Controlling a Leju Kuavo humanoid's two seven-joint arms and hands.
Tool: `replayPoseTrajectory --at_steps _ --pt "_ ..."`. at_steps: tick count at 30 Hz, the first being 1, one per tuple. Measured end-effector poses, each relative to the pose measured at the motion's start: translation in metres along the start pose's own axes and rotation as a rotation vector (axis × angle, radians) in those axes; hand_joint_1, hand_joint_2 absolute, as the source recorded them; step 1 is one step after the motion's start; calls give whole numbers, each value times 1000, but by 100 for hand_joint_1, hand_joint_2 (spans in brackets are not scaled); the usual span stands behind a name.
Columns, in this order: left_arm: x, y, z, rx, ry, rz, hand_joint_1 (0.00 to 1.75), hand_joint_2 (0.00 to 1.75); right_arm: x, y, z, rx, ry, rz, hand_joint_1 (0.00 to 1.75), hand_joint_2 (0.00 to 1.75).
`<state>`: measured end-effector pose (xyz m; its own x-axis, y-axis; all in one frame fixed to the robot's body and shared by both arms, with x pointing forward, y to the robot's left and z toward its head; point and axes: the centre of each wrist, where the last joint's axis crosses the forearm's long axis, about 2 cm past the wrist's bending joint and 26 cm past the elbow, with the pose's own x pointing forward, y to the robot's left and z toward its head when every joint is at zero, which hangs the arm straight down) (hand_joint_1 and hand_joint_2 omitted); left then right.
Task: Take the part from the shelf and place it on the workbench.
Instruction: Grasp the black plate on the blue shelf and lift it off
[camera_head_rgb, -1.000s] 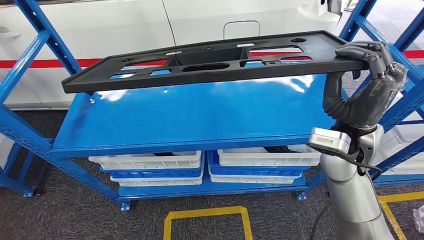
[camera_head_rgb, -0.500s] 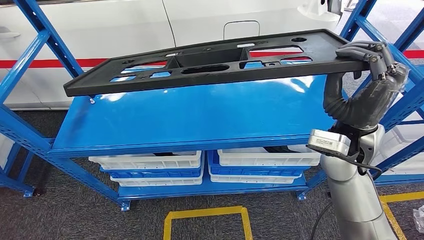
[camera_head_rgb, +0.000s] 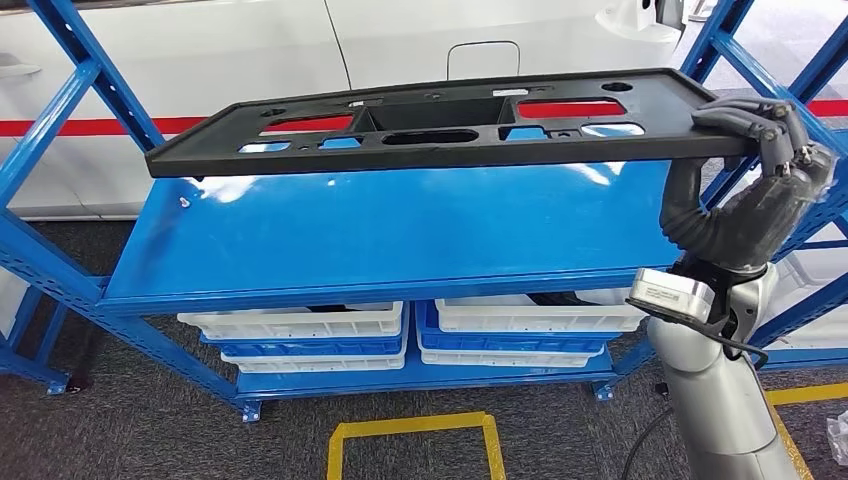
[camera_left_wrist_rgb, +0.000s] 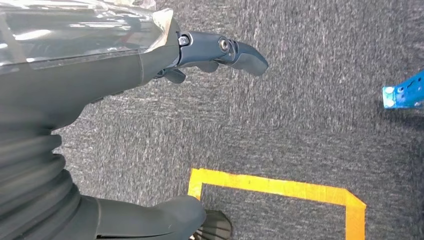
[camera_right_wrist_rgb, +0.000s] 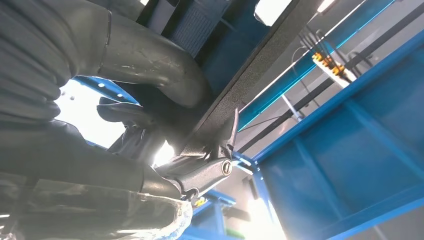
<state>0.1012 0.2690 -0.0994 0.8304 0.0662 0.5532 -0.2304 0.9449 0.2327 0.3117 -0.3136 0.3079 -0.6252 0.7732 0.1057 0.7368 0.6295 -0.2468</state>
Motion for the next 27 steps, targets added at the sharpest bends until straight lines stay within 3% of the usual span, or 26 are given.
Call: replayPoseTrajectory --at_steps 17,27 --pt "-9 0 4 16 35 8 0 175 9 -12 48 43 92 -58 175 175" --pt "-11 2 4 39 33 17 0 175 12 -14 61 52 132 -69 175 175"
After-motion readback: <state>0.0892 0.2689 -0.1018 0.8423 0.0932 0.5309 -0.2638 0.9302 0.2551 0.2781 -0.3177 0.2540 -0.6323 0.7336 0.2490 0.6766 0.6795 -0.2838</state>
